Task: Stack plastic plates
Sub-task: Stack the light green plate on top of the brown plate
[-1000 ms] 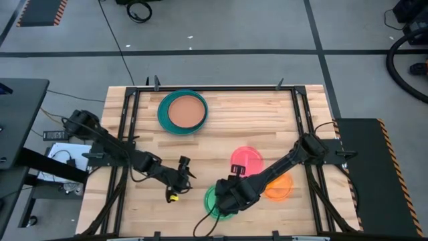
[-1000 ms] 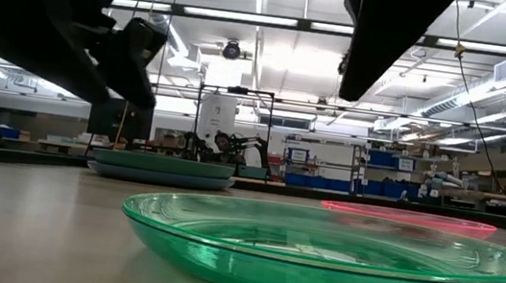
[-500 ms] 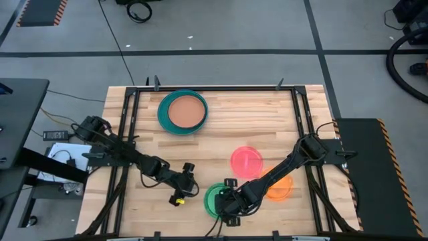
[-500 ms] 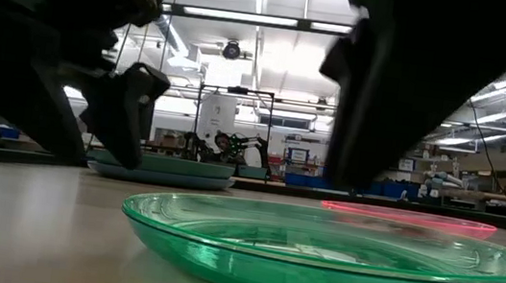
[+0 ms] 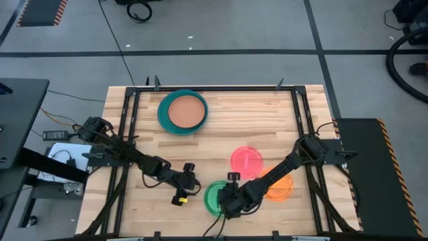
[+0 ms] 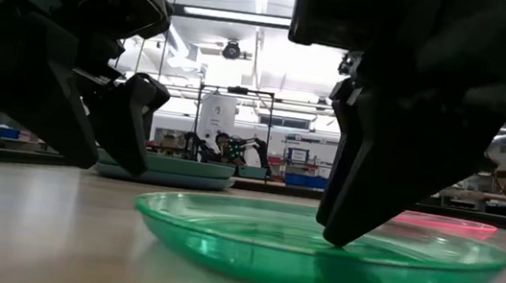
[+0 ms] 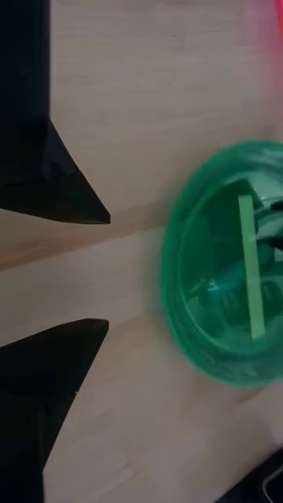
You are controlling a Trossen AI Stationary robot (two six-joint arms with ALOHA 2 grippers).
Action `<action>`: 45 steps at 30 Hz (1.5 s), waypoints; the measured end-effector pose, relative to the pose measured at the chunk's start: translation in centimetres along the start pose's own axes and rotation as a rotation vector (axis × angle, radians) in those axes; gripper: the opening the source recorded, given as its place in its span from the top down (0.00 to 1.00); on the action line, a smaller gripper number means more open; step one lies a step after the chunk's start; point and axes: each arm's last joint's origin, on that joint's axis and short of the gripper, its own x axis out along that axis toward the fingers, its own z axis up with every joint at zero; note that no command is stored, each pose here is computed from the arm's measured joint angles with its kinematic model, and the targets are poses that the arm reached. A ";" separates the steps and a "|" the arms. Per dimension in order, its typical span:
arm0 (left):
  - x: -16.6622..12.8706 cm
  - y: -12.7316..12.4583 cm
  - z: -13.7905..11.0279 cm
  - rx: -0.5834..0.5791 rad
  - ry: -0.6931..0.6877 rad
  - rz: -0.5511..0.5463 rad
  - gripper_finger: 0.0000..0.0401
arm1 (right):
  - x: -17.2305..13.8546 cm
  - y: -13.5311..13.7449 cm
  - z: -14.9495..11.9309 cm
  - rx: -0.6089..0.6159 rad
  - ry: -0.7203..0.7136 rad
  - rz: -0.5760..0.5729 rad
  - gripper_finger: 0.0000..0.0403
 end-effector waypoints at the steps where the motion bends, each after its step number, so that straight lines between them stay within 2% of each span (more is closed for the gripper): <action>1: 0.0 0.0 0.1 -0.001 -0.006 -0.001 0.46 | 0.1 -0.1 0.0 -0.001 -0.006 -0.017 0.70; 9: 0.0 -0.1 0.4 -0.009 -0.041 -0.007 0.46 | 0.3 -1.3 0.3 -0.029 -0.083 -0.220 0.70; 12: 0.0 -0.1 0.4 -0.013 -0.039 -0.003 0.46 | 0.4 -1.7 0.3 -0.030 -0.074 -0.250 0.70; 23: 0.0 0.0 0.1 -0.017 -0.010 0.003 0.46 | -1.4 -5.9 2.5 0.136 -0.017 -0.113 0.66; 29: 0.0 0.1 -0.2 -0.022 0.018 0.008 0.46 | 0.8 -6.4 2.5 0.143 0.038 0.007 0.65; 33: 0.0 0.1 -0.3 -0.020 0.034 0.011 0.46 | 1.4 -6.5 2.0 0.156 0.062 0.010 0.66; 39: 0.0 0.1 -0.4 -0.019 0.042 0.012 0.46 | 1.7 -7.0 2.3 0.207 0.063 0.039 0.73; 45: 0.0 0.1 -0.4 -0.019 0.046 0.013 0.46 | 1.7 -7.4 2.5 0.251 0.022 -0.042 0.89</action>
